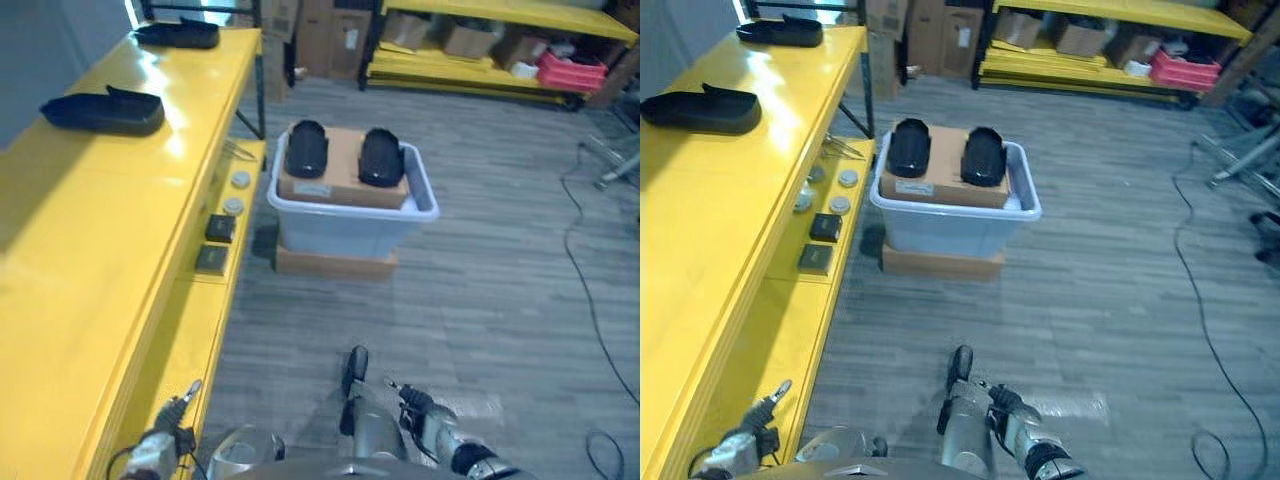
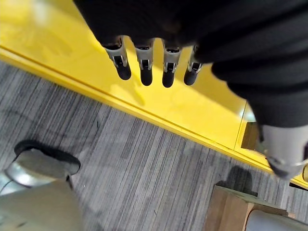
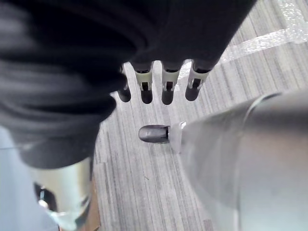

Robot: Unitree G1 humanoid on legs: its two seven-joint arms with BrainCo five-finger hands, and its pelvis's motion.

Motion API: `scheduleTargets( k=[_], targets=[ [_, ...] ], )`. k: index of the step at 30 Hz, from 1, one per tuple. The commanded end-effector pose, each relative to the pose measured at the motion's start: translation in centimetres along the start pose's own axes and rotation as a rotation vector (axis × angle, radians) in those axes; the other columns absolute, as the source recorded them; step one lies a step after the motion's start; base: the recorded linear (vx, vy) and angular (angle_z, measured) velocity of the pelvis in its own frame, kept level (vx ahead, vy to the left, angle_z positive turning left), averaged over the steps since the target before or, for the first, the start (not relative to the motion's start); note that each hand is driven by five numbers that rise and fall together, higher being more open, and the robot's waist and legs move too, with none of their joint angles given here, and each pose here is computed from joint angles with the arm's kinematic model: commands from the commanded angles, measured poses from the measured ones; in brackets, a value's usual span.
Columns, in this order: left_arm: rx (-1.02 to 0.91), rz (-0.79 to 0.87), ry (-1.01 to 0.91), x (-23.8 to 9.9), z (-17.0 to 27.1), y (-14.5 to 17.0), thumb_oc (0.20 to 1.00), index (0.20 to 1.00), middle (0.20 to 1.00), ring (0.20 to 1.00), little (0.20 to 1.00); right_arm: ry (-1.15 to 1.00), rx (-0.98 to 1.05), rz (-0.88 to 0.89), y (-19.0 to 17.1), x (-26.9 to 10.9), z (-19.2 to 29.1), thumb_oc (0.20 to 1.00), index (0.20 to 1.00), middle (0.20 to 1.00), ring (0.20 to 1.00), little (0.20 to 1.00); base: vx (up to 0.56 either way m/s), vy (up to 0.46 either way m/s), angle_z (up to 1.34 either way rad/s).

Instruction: Move parts from the plastic box to the shelf.

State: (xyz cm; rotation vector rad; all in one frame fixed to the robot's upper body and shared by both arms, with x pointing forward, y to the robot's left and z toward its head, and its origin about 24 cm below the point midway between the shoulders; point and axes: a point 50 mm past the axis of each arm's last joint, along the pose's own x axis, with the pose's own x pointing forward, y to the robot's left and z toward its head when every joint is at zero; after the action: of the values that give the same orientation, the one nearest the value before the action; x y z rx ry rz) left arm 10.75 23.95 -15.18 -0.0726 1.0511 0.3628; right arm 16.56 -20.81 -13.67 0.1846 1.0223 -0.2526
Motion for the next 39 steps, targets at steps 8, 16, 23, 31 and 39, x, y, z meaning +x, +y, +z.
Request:
scheduleTargets(
  k=[8,16,23,31,39],
  targets=[
    [0.036,-0.094,-0.065,0.1,1.4,-3.6,1.000,1.000,1.000,1.000,1.000,-0.063,-0.096,-0.065,-2.5,0.0,2.6,1.000,1.000,1.000,1.000,1.000,0.32,-0.322,0.28],
    [0.066,-0.075,-0.035,0.2,1.3,-3.4,1.000,1.000,1.000,1.000,1.000,-0.015,-0.068,-0.137,-3.4,0.1,2.1,1.000,1.000,1.000,1.000,1.000,0.17,-0.095,-0.07],
    [0.055,-0.060,-0.002,0.1,0.2,-2.9,1.000,1.000,1.000,1.000,1.000,0.005,-0.079,-0.114,-3.4,0.1,0.4,1.000,1.000,1.000,1.000,1.000,0.09,0.057,-0.23],
    [0.049,-0.040,0.012,0.0,-0.6,-2.2,1.000,1.000,1.000,1.000,1.000,-0.101,-0.040,-0.042,-2.6,-0.2,0.8,1.000,1.000,1.000,1.000,1.000,0.02,0.033,-0.01],
    [0.076,-0.013,0.019,-0.2,-1.2,-1.0,1.000,1.000,1.000,1.000,1.000,-0.180,-0.049,0.031,-1.5,-0.3,1.8,1.000,1.000,1.000,1.000,1.000,-0.03,0.030,-0.28]
  ],
)
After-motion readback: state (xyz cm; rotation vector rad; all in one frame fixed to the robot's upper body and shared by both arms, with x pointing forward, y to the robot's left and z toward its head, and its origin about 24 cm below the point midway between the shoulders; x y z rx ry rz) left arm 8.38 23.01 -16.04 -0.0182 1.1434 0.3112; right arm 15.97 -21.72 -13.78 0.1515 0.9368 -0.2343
